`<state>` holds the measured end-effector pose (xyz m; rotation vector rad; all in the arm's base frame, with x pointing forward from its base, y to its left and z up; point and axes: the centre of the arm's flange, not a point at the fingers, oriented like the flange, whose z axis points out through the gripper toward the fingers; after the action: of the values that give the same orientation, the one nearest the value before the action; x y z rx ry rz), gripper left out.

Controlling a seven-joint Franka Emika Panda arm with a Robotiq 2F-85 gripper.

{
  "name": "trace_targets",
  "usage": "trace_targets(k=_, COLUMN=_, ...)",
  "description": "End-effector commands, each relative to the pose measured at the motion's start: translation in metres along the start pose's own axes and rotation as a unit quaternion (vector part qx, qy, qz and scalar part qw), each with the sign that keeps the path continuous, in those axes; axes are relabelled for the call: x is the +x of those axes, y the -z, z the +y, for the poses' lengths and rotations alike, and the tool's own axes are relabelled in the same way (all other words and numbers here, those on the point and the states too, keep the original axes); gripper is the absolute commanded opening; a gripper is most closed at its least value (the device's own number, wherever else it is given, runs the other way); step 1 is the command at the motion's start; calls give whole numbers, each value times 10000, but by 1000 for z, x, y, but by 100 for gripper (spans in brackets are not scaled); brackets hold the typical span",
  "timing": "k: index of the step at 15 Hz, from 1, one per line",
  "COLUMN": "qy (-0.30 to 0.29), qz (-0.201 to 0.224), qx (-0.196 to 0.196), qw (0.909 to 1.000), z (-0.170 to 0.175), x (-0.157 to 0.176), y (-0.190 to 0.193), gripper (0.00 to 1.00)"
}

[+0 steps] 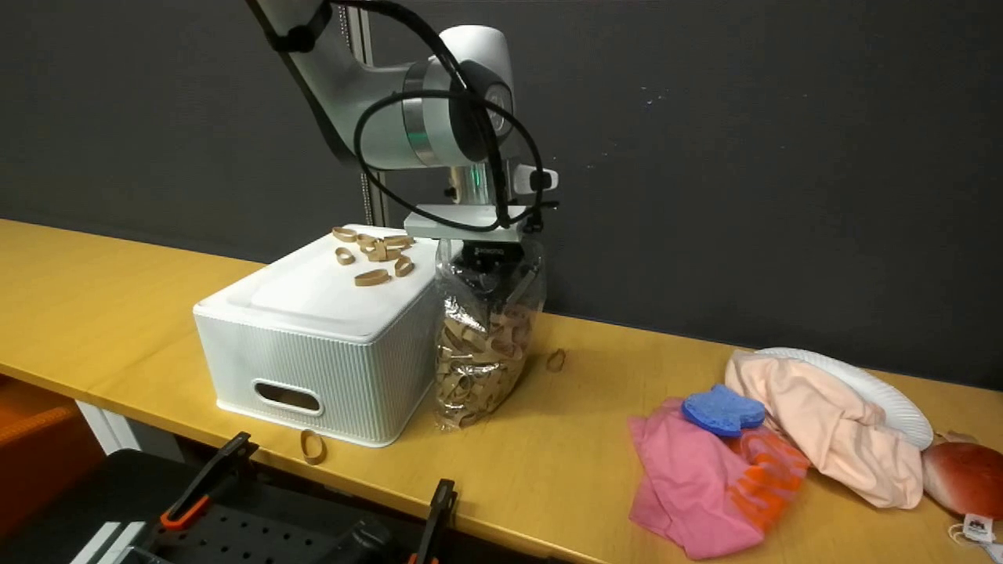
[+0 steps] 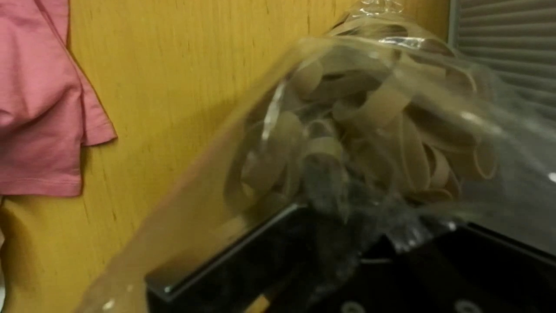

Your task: Take the rubber bands out of the plastic bag

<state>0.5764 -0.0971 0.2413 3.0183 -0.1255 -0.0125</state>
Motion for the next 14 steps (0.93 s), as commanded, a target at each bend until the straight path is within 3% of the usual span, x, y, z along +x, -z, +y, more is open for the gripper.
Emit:
trace_targets(k=1, qy=-38, qz=132, qx=-99, qw=9999, z=5, x=-3, y=30, gripper=2)
trace_targets(k=14, qy=-39, qz=564, qx=-74, qw=9984, z=2, x=4, y=98, gripper=2)
